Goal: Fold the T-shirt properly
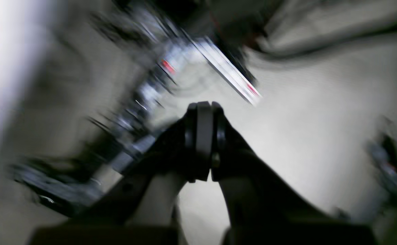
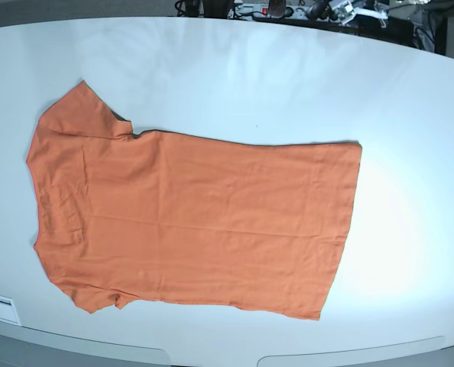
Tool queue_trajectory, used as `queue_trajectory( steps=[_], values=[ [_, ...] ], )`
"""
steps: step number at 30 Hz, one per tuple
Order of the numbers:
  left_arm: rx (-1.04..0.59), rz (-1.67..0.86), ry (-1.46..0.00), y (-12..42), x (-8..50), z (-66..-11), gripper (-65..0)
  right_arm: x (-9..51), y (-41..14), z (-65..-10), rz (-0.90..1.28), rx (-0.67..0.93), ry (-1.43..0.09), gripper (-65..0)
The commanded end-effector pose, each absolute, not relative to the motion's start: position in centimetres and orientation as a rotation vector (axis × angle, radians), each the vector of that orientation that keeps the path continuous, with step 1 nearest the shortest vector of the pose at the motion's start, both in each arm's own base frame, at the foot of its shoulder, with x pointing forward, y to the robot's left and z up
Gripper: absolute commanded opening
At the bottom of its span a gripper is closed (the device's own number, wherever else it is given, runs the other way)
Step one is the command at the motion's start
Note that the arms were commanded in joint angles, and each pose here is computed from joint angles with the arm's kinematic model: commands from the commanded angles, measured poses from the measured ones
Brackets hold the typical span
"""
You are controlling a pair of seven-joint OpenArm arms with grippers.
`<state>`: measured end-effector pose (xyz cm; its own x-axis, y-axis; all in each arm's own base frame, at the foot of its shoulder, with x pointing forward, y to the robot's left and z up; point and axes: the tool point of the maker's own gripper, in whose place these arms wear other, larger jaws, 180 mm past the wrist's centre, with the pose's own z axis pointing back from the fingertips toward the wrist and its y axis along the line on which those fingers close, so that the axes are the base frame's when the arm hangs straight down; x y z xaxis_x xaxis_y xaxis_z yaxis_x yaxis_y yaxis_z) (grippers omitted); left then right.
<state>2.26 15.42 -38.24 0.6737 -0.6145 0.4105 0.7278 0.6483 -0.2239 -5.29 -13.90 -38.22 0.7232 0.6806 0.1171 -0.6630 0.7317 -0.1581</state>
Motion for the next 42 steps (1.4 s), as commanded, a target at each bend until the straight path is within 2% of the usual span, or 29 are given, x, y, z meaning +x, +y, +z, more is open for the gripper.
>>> queue_trajectory(
  steps=[1, 6, 14, 21, 26, 29, 31, 34, 36, 37, 42],
  values=[
    [-0.358, -0.795, -0.370, 15.5, 3.8, -37.2, -65.0, -4.6, -14.0, -37.3, 0.739, -0.134, -0.204, -65.0],
    [-0.223, -0.854, -0.561, 16.2, 8.7, -34.4, -65.0, -0.4, -16.2, -35.3, 0.748, -0.336, -0.336, -65.0],
    [-0.052, -0.946, -0.699, 17.5, 13.7, -32.9, -65.0, 5.9, -17.8, -32.7, 0.789, -0.569, -0.544, -65.0],
    [-0.002, -0.972, -0.856, 17.1, 17.9, -30.4, -65.0, 11.6, -16.7, -31.1, 0.778, -0.590, -0.755, -65.0],
    [0.000, -1.094, -0.887, 17.1, 19.6, -30.1, -65.0, 14.5, -13.0, -31.4, 0.828, -0.366, -0.874, -65.0],
    [-0.056, -1.129, -0.876, 17.6, 19.9, -31.2, -65.0, 15.5, -12.1, -31.2, 0.814, -0.314, -0.909, -65.0],
    [-0.087, -1.146, -0.867, 18.4, 20.4, -32.0, -55.5, 16.3, -12.3, -30.8, 0.801, -0.330, -0.932, -65.0],
    [-0.114, -1.166, -0.828, 19.9, 21.3, -33.8, -34.6, 16.4, -12.4, -30.7, 0.793, -0.335, -0.937, -65.0],
    [-0.089, -1.211, -0.790, 20.8, 22.1, -35.3, -24.5, 16.3, -12.3, -30.8, 0.797, -0.332, -0.935, -65.0],
    [-0.070, -1.239, -0.770, 21.3, 22.5, -36.0, -22.7, 16.3, -12.3, -30.8, 0.802, -0.330, -0.933, -65.0],
    [-0.057, -1.334, -0.692, 21.2, 23.8, -39.0, -22.8, 16.3, -12.2, -30.8, 0.804, -0.328, -0.931, -65.0]
  ],
)
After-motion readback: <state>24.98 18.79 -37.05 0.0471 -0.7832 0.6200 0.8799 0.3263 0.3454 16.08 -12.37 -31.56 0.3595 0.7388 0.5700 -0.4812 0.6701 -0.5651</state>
